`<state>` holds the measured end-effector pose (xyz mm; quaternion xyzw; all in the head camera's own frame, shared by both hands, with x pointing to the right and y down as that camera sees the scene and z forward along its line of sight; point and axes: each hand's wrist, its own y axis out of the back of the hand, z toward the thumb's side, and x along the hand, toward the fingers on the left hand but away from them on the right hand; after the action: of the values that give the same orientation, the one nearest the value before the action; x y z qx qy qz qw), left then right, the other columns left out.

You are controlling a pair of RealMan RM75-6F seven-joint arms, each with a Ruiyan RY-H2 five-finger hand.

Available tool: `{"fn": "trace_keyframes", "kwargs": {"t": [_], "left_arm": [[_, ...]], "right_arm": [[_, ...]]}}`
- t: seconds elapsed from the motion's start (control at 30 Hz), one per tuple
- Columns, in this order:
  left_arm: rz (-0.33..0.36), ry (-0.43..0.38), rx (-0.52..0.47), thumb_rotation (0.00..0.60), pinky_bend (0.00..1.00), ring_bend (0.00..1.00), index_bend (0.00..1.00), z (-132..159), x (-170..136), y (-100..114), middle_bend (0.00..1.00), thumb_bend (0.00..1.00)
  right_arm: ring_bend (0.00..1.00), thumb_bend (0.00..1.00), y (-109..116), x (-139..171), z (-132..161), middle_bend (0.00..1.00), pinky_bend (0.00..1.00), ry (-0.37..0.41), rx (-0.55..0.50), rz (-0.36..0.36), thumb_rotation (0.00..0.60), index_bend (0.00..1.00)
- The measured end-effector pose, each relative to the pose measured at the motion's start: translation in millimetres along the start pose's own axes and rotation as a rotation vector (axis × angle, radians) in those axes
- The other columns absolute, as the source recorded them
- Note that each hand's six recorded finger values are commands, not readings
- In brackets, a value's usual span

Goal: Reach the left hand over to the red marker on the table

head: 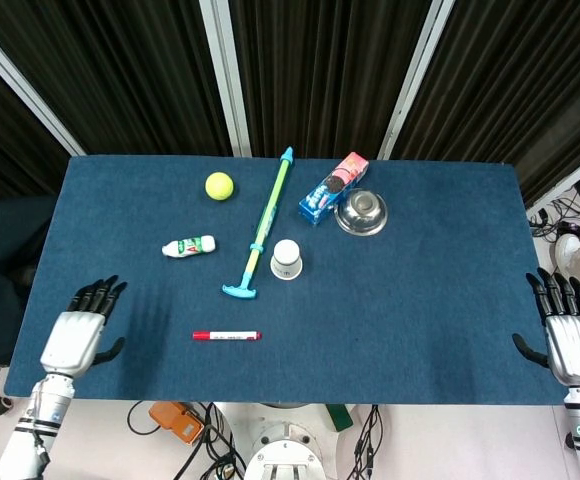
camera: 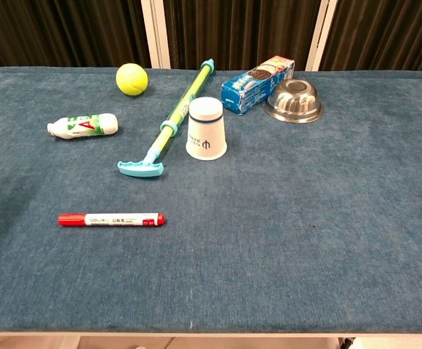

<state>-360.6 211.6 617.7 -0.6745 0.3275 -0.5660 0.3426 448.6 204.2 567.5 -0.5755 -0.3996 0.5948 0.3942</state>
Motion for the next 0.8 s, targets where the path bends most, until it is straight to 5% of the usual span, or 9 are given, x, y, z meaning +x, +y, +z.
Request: {"fn": "trace_keyframes", "kwargs": {"t": [0.23,0.47,0.8], "left_arm": [[-0.056,-0.075,-0.011,0.600,0.10,0.00,0.08,46,7,-16,0.00,0.24],[-0.108,-0.153,-0.009,0.600,0.10,0.00,0.21,92,16,-36,0.00,0.23],[-0.148,-0.169,-0.036,0.600,0.10,0.00,0.26,129,32,-58,0.00,0.22]], "right_arm": [[0.07,0.35,-1,-1,0,0.08,0.00,-0.002,-0.001,0.005,0.600,0.11],[0.06,0.35,-1,-1,0,0.08,0.00,-0.002,-0.001,0.008,0.600,0.11],[0.06,0.35,-2,-2,1,0.08,0.00,0.000,-0.002,0.014,0.600,0.11]]}}
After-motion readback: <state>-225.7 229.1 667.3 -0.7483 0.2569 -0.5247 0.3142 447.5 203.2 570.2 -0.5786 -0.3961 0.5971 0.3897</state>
